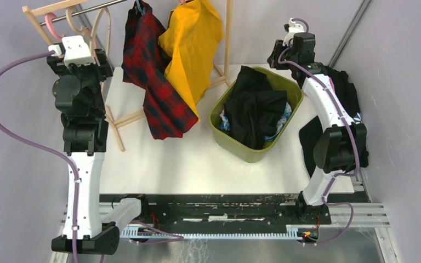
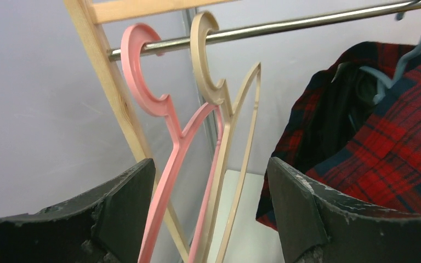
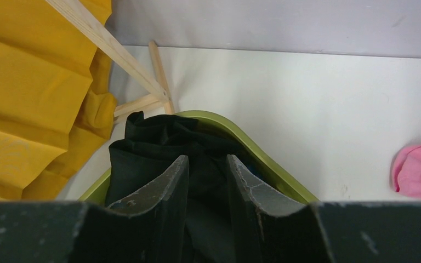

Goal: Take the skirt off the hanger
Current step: Place the hanger at the clothesline, then pick up the hanger from the clothesline.

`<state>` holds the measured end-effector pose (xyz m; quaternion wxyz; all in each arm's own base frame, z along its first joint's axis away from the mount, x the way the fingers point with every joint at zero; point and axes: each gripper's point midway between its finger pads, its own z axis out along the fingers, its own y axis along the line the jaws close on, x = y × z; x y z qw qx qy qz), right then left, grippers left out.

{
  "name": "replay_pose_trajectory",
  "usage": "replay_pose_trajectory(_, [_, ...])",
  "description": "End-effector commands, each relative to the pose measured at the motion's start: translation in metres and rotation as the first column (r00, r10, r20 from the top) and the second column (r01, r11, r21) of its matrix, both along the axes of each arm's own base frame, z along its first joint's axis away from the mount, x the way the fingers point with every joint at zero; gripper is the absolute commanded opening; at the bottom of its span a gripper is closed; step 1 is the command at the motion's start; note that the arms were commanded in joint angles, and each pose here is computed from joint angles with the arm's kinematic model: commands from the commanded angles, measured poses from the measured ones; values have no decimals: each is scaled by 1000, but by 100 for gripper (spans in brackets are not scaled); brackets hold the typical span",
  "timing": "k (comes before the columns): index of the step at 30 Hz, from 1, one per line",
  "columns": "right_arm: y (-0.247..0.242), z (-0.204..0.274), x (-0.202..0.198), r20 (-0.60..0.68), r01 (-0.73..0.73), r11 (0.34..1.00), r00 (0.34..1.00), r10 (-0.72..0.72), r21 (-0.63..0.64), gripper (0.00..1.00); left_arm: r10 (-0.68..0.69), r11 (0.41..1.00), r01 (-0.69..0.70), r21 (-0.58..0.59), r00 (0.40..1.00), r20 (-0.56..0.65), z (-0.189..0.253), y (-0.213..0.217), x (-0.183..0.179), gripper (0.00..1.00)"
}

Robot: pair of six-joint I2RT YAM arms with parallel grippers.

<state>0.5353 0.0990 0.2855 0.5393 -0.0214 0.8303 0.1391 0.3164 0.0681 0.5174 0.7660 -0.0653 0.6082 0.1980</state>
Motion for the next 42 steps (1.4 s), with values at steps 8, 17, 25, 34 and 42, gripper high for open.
replay_pose_trajectory(8, [-1,35,-7,93,-7,1000,996,9,-19,37,-297,951,308,-14,929,222,74,-53,-41,78])
replay_pose_trajectory(17, [-3,32,1,95,2,999,995,2,-41,37,-469,862,496,-100,857,212,62,-91,11,74])
replay_pose_trajectory(25, [-6,25,8,89,8,998,996,-4,-54,37,-507,845,531,-68,835,215,76,-114,61,73])
replay_pose_trajectory(34, [-14,12,14,67,24,998,998,-21,-58,37,-540,817,556,-155,831,134,38,-133,96,73])
replay_pose_trajectory(42, [-16,10,22,65,30,999,997,-27,-38,37,-466,873,461,-157,885,3,-8,-123,138,73])
